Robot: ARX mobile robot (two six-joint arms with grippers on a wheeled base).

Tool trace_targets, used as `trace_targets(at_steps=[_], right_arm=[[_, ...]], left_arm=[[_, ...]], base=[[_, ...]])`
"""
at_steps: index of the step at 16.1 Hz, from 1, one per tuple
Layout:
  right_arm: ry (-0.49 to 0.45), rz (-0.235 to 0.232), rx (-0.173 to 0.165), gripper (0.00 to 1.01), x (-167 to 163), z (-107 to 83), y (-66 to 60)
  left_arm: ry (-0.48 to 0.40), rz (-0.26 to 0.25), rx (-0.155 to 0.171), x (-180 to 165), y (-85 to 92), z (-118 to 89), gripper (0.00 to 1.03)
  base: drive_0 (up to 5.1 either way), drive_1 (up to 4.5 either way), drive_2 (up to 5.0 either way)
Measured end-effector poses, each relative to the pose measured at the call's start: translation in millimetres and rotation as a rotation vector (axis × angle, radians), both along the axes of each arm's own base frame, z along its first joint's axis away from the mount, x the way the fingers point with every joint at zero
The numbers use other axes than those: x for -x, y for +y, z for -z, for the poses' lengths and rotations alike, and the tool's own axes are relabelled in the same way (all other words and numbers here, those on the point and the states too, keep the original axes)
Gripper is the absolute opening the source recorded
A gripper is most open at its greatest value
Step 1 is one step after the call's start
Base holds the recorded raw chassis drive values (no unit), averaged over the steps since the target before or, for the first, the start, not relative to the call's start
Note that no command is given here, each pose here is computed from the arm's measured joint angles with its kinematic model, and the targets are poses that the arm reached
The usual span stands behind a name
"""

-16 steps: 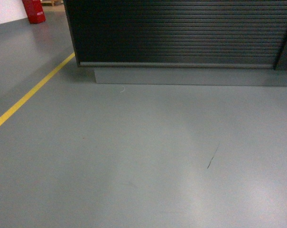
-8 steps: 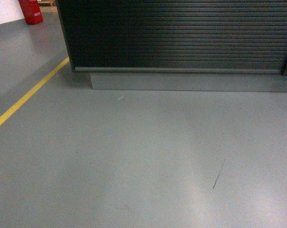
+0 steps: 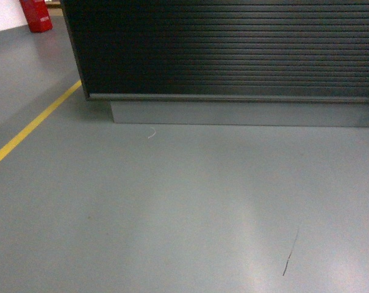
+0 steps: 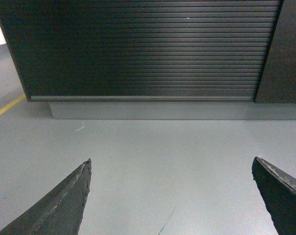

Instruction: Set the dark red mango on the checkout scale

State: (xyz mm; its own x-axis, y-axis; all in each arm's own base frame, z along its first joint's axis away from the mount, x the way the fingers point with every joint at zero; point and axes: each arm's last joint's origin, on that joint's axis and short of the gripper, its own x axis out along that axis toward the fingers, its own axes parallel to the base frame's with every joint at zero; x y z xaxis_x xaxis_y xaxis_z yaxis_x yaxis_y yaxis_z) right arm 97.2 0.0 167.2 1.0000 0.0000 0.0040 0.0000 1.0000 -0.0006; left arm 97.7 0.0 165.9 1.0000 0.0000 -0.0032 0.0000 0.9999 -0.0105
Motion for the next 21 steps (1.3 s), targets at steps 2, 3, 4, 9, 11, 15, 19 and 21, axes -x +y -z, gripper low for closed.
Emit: trace_targets(at_steps=[2,3,4,9,11,15,19,21], right_arm=[[0.000,0.000,0.000,0.98,0.0,0.0,0.0],[-0.001,0.000,0.000,0.98,0.0,-0.1,0.0],[0.000,0.000,0.000,0.98,0.0,0.0,0.0],[-0.002,0.000,0.000,0.98,0.0,-0.1,0.0],[-0.003,0.000,0.000,0.98,0.0,-0.3,0.0],[-0.002,0.000,0.000,0.98,0.0,-0.2,0.0],[-0.001,0.000,0.000,0.98,0.0,-0.1,0.0],[0.000,0.000,0.000,0.98,0.0,0.0,0.0]], left_arm=[[-0.002,0.000,0.000,0.0,0.0,-0.2,0.98],[0.001,-0.001,0.000,0.0,0.0,0.2,0.98],[-0.001,0.000,0.000,0.0,0.0,0.0,0.98],[-0.003,0.000,0.000,0.0,0.0,-0.2,0.98],[0.002,0.000,0.000,0.0,0.0,0.1,0.98],[0.002,0.000,0.000,0.0,0.0,0.2,0.98],[0.001,0.000,0.000,0.0,0.0,0.1,0.98],[0.000,0.000,0.000,0.0,0.0,0.1,0.98]], base=[[0.0,3.00,-3.1],[-0.1,2.95,-3.1],[-0.1,2.95,-3.1],[-0.1,2.95,-3.1],[-0.1,2.95,-3.1],[-0.1,2.96,-3.1],[0.0,2.97,-3.1],[0.0,2.97,-3.1]])
